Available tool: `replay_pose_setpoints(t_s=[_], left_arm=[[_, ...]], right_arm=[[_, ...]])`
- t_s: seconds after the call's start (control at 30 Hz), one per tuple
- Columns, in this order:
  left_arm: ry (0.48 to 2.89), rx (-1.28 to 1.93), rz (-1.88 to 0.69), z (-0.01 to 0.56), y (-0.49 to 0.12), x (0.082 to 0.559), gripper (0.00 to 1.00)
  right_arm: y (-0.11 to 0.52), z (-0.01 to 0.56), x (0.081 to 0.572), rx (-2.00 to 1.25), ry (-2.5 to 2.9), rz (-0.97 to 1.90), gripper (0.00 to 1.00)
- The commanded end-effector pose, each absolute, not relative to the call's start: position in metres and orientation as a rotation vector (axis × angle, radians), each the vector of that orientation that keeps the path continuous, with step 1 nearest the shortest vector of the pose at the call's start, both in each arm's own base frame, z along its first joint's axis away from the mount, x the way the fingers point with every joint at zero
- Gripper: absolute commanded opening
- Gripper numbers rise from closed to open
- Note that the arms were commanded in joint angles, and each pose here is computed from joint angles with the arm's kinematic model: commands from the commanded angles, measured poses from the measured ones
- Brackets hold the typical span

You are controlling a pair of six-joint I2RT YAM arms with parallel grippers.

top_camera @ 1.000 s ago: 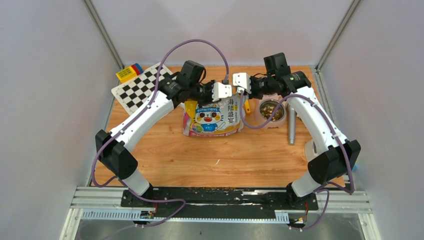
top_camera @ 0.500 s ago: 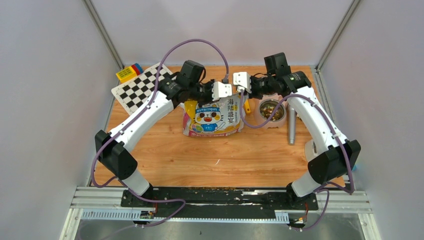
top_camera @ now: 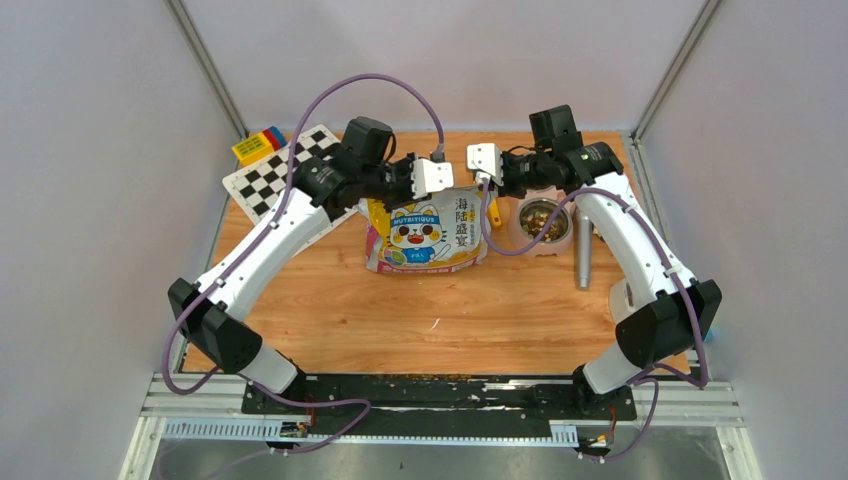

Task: Serve the pet food
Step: Close the pet food bag at the center of the board.

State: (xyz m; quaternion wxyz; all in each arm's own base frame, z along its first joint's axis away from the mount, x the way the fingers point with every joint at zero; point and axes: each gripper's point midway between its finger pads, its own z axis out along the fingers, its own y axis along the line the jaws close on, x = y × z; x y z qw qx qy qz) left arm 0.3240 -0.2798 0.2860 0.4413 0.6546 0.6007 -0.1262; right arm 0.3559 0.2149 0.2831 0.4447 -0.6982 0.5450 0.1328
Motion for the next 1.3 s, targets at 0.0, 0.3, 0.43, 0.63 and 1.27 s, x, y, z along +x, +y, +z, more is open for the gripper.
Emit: replay_pose_setpoints(t_s=[0.0,0.3,0.43,0.63,1.27], left_arm=[[1.444,1.583,-0.279,0.314,-0.264,0.318,0.31],[1.451,1.631,-0.313,0.297,-0.264,0.311,0.51],[1.458,1.63,-0.301,0.292,-0.264,0.315,0.52],[1.459,1.618,-0.307,0.293,-0.267,0.317,0.23],[1.483,1.553,-0.306,0.297,-0.269,0.324,0.0]], right_arm=[[0.22,0.356,0.358,-1.645,1.126,0.231,0.0],[0.221,0.361,0.356,-1.641,1.117,0.236,0.0],[0.221,0.362,0.355,-1.64,1.114,0.237,0.0],[0.221,0.36,0.356,-1.644,1.118,0.239,0.0],[0.254,0.366,0.32,-1.711,1.005,0.407,0.52]])
